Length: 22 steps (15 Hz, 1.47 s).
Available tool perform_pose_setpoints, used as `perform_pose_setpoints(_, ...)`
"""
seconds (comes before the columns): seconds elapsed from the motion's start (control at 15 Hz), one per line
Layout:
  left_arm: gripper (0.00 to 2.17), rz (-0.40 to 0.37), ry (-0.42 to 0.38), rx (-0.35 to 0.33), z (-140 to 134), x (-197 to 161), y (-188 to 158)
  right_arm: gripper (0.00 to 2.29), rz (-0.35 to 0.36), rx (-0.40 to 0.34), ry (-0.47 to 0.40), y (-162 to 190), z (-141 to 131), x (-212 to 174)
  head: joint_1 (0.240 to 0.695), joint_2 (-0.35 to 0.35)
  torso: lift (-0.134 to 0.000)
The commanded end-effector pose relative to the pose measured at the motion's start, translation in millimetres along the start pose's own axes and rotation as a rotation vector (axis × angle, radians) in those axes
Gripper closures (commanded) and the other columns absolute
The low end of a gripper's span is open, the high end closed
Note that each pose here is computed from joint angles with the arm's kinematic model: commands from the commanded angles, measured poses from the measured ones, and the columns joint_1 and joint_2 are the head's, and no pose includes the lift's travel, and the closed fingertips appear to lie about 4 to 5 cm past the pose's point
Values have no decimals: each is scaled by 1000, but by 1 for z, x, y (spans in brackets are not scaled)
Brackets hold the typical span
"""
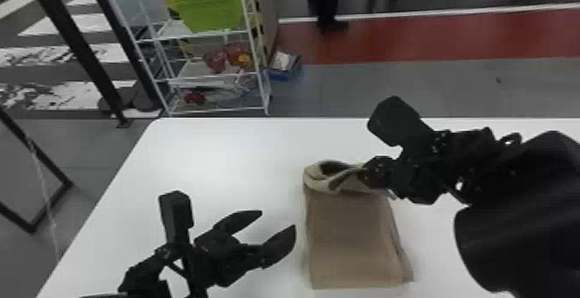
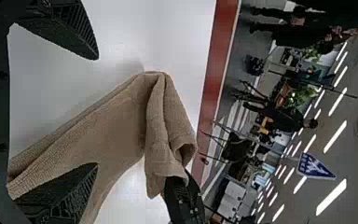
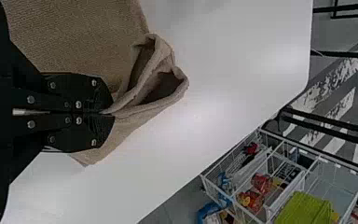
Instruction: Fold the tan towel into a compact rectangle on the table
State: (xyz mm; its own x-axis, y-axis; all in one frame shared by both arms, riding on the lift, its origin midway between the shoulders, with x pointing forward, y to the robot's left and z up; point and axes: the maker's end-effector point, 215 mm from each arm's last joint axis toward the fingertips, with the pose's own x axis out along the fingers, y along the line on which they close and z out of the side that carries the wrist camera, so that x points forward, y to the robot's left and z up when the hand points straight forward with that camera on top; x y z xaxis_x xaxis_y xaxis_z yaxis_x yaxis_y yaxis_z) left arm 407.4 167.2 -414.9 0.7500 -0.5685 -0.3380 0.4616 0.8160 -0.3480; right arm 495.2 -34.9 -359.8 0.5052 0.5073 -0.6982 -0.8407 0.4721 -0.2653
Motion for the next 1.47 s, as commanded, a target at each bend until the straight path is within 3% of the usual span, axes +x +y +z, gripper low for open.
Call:
perform_pose_setpoints(0.0,63,23,-72,93,22,20,-2,1146,8,30,-9,2,2,1,695,164,-123)
perform_pose_setpoints(0.27,63,67,-100,185,36,50,6,1146,-12,52,-42,-7,20,-1,695,151,-123)
perform_pose_setpoints(0.33,60,88,-124,256,42,56,7,1146,-12,64,-49,-7,24,-1,695,147,-123)
perform_pose_setpoints(0.53,60,98,-101,320,36,74,5,1146,-14,69,-67,-8,34,-2,695,142,-123)
perform_pose_setpoints(0.87,60,117,-43,374,18,95,7,1146,-25,105,-100,-15,44,-13,695,127,-123)
perform_pose_setpoints(1.4,60,172,-40,374,25,107,42,1146,-22,139,-121,-17,45,-32,695,121,-123)
